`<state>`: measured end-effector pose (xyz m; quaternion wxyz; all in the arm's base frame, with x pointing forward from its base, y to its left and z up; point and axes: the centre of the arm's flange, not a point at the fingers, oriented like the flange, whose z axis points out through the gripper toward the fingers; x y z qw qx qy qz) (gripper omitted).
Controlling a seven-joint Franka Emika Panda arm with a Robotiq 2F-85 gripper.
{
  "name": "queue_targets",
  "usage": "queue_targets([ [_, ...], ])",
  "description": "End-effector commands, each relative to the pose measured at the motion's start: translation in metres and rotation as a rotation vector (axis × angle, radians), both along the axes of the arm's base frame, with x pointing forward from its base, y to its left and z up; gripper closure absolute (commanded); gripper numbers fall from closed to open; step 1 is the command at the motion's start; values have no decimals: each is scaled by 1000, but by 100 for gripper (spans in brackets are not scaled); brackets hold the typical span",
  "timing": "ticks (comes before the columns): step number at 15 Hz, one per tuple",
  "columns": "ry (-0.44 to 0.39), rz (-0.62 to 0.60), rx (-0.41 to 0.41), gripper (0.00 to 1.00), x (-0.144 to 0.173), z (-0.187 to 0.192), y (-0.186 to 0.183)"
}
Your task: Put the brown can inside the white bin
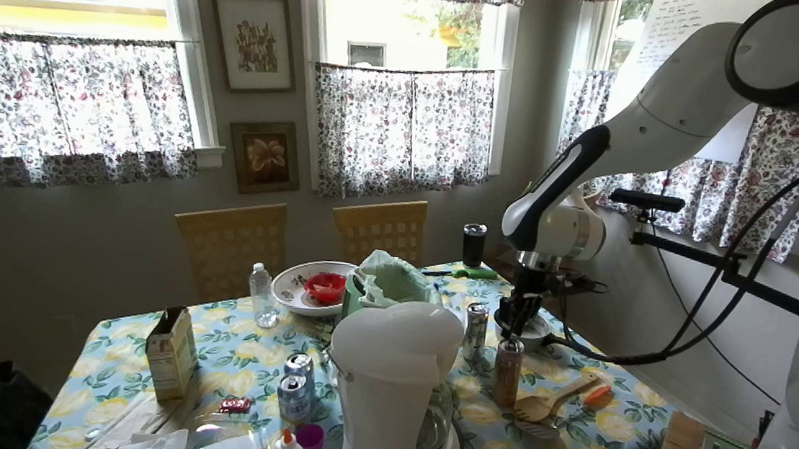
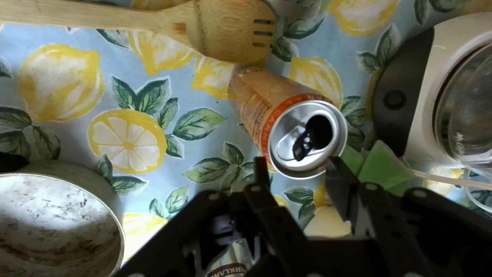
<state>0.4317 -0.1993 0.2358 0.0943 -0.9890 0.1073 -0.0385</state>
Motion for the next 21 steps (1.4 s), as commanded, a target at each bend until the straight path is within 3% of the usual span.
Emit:
queue_targets([
  [1,-21,26,12,57,5,-3,-1],
  [2,-21,31,13,65,5,-3,0],
  [4,-21,39,13,70,5,-3,2],
  [14,-18,58,12,62,5,-5,4],
  [21,-17,65,14,65,4,-6,5],
])
